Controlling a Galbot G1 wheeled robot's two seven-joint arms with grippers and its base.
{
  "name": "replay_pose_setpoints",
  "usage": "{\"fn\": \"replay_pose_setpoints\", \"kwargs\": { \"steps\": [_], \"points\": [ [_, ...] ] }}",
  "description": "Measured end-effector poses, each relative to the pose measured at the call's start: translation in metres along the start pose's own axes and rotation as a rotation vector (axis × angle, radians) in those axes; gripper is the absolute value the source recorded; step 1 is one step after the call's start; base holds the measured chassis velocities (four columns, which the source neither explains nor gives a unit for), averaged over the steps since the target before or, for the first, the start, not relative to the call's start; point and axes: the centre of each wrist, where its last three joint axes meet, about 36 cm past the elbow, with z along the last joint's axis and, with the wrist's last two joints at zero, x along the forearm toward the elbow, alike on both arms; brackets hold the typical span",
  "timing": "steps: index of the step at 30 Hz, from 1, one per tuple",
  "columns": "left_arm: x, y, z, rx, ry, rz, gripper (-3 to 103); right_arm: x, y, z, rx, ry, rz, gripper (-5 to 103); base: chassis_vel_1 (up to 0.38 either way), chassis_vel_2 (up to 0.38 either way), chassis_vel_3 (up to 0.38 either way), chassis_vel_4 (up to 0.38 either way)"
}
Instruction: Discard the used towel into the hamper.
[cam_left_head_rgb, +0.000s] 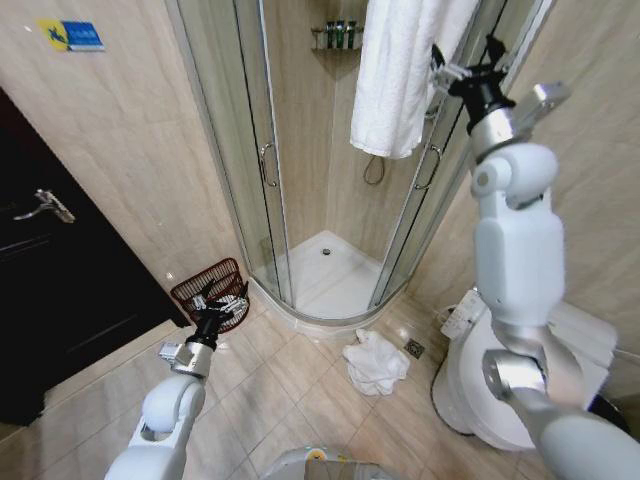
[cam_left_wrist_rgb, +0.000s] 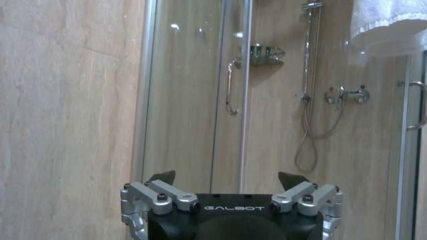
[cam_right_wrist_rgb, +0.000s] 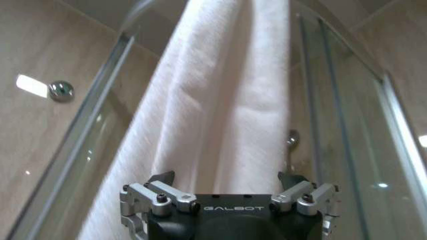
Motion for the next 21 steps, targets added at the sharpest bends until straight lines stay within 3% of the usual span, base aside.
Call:
{"fn": "replay_pose_setpoints", "kwargs": {
  "steps": [8, 21],
  "points": [
    [0.0, 0.004, -0.002, -0.006, -0.001, 0.001, 100, -0.04, 0.019, -0.036, -0.033, -0.021, -0.002, 100, 0.0, 0.0, 0.0, 0.0],
    [0.005, 0.009, 0.001, 0.008, -0.006, -0.01, 100, -0.102, 0.022, -0.075, 0.015, -0.02, -0.016, 100, 0.0, 0.0, 0.0, 0.0]
  ]
}}
